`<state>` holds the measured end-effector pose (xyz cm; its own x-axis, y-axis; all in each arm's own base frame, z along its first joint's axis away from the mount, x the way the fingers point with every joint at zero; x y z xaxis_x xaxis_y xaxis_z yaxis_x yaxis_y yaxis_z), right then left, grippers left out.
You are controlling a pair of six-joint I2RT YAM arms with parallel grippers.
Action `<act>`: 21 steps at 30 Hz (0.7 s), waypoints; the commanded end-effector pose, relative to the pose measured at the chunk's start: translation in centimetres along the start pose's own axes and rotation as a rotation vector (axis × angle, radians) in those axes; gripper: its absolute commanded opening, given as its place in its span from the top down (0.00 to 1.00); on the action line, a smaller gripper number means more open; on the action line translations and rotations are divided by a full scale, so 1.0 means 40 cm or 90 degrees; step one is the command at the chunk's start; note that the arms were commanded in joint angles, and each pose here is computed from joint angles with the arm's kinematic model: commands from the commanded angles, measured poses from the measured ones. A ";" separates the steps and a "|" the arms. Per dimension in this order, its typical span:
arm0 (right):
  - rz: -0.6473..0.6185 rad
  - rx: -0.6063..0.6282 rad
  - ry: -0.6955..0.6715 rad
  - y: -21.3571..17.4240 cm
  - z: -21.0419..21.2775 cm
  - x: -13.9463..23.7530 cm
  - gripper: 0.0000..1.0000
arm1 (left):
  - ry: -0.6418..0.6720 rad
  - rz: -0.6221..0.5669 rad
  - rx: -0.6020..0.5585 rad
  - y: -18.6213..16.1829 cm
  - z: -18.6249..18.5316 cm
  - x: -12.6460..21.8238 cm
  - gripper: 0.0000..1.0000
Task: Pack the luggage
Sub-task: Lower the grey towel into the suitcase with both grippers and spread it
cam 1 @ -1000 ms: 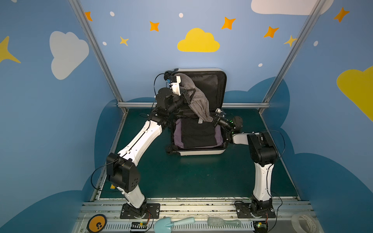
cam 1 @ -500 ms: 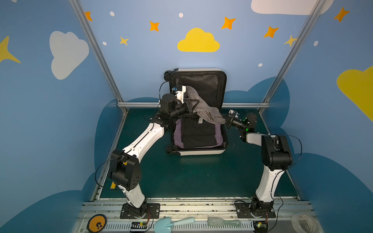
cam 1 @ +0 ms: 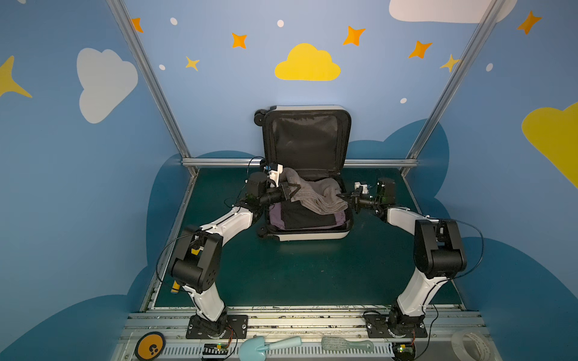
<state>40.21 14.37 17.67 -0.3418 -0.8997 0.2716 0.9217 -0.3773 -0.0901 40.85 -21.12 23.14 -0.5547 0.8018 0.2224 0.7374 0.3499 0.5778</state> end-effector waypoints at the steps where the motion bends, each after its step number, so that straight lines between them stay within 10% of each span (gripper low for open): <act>1: 0.013 0.018 -0.044 -0.049 -0.031 0.000 1.00 | -0.016 -0.023 -0.012 0.003 0.003 0.032 0.97; 5: -0.004 0.016 -0.080 -0.073 -0.063 0.005 1.00 | 0.003 -0.011 0.011 -0.027 0.043 0.051 0.93; 14: -0.033 0.043 -0.133 -0.116 -0.049 0.047 0.53 | 0.045 -0.011 0.033 -0.049 0.068 0.108 0.31; 21: -0.063 0.090 -0.167 -0.134 0.008 0.097 0.45 | 0.167 -0.060 0.029 -0.013 0.053 0.235 0.00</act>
<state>34.51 13.51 18.12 -0.3724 -0.7958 0.4774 0.9114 -0.4106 0.0265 36.73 -14.54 22.20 -0.6498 0.6919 0.3147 0.7220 0.4323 0.5403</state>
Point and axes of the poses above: each gripper's point midway between its finger pads, its own x axis back along the fingers, its own z axis along the line the jaws close on, y = z × x, the point moved 6 cm from there along x, back along the fingers, and after that the axes turned 2 degrees about x, right-handed, at the moved point
